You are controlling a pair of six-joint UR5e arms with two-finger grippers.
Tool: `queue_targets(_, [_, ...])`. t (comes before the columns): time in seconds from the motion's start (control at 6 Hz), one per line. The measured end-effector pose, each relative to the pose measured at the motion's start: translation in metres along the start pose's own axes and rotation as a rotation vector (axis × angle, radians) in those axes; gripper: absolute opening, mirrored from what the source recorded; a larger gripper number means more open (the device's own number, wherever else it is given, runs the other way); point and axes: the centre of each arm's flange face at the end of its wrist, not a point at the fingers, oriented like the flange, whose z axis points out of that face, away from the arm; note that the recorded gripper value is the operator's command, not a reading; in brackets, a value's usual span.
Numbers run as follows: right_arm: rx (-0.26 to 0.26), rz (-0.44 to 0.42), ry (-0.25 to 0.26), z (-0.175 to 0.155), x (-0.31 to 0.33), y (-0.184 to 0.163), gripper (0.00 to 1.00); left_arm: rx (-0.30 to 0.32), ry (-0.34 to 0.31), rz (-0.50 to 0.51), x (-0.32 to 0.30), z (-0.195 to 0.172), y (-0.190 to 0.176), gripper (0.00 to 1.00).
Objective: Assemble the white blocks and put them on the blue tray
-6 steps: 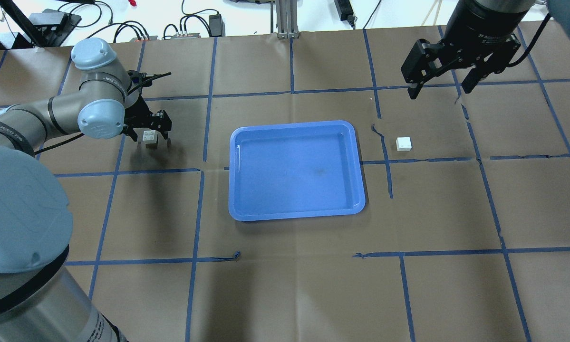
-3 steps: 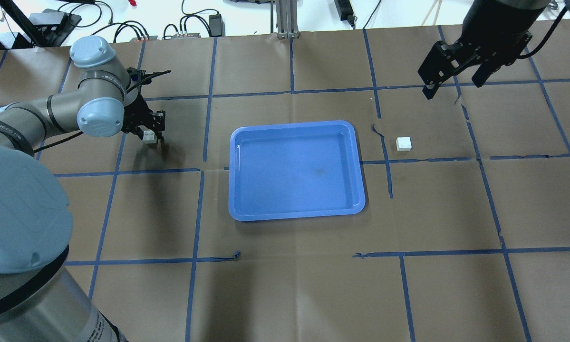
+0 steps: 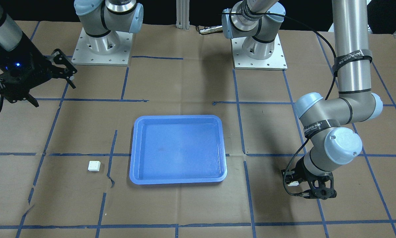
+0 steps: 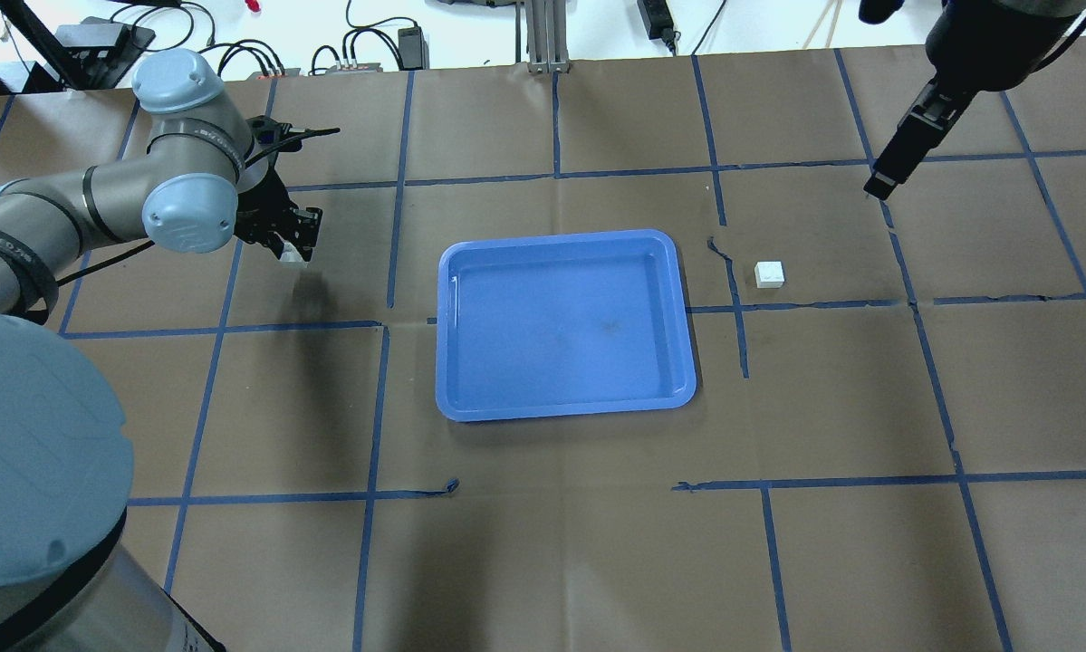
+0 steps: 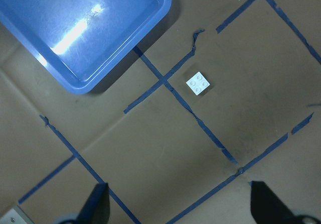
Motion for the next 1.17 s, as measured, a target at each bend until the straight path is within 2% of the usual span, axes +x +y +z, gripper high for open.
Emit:
queue_targets(0.17, [0.01, -0.179, -0.001, 0.014, 0.021, 0.004, 1.0, -0.023, 0.006, 0.223, 0.052, -0.014, 0.001, 0.12])
queue_targets(0.33, [0.048, -0.34, 0.0, 0.028, 0.042, 0.006, 1.0, -0.045, 0.014, 0.439, 0.099, -0.022, 0.005, 0.17])
queue_targets(0.5, [0.095, -0.476, -0.011, 0.048, 0.062, 0.005, 1.0, -0.051, 0.015, 0.641, 0.149, -0.028, 0.011, 0.17])
queue_targets(0.67, [0.143, -0.575, -0.027, 0.071, 0.081, 0.006, 1.0, -0.046, 0.012, 0.856, 0.191, -0.033, 0.017, 0.07])
queue_targets(0.83, [0.218, -0.629, -0.05, 0.093, 0.097, 0.008, 1.0, -0.033, 0.006, 1.074, 0.231, -0.036, 0.023, 0.07])
queue_targets(1.0, [0.304, -0.659, -0.086, 0.122, 0.111, 0.011, 1.0, -0.002, -0.009, 1.228, 0.272, -0.035, 0.029, 0.08])
queue_targets(1.17, [0.368, -0.681, -0.119, 0.154, 0.118, 0.014, 1.0, 0.03, -0.022, 1.329, 0.3, -0.03, 0.034, 0.13])
